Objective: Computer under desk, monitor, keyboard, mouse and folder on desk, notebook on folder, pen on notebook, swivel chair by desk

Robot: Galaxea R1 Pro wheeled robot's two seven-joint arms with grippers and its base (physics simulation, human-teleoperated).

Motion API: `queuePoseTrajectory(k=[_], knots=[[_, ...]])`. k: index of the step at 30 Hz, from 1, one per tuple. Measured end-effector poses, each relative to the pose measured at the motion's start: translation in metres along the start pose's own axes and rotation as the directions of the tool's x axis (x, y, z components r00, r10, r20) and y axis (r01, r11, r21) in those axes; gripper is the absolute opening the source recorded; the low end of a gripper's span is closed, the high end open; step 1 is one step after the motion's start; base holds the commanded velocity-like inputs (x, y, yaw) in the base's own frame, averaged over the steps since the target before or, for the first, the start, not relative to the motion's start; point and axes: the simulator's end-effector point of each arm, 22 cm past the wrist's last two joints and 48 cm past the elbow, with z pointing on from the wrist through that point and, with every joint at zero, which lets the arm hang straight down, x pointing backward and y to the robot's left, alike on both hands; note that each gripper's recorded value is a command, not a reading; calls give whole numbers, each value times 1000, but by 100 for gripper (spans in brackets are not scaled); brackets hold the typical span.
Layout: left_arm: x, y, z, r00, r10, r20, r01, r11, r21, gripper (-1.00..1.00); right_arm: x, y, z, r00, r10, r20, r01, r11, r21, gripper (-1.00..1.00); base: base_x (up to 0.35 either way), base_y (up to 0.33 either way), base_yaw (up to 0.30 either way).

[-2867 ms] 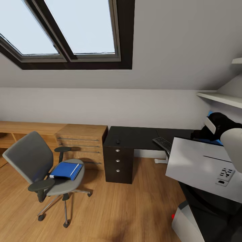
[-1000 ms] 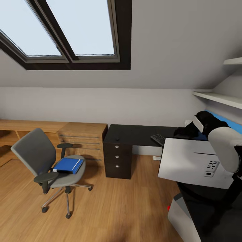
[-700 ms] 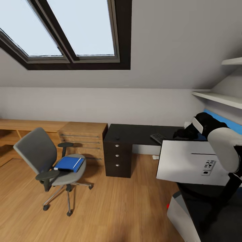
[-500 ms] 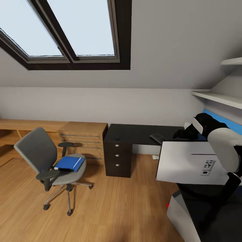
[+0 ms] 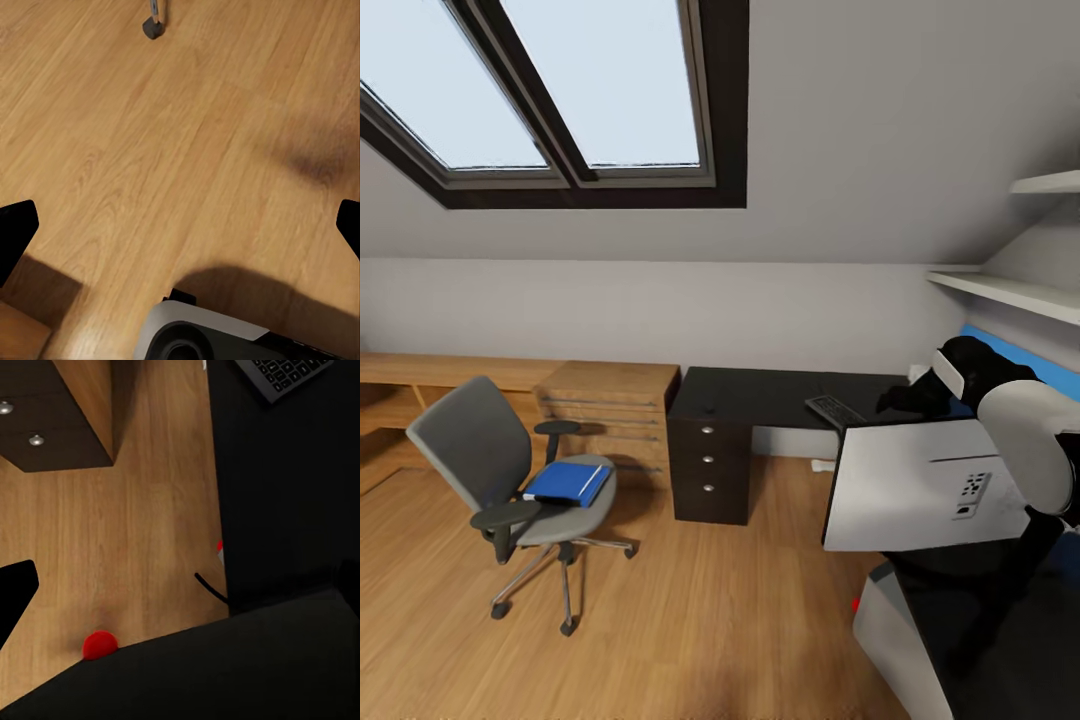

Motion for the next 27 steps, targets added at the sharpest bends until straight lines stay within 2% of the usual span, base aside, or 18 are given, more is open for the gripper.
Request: queuePoseTrajectory(k=[19,27], knots=[[-1,0,0,1000,0,3,0,1000,0,100,0,3,-1,1000,5,0,-5,1000,-11,100,-41,-48,0],[-1,1,0,1000,0,2,0,1000,-2,100,6,3,-1,999,11,-32,-12,1000,-10,100,-57,-60,0]])
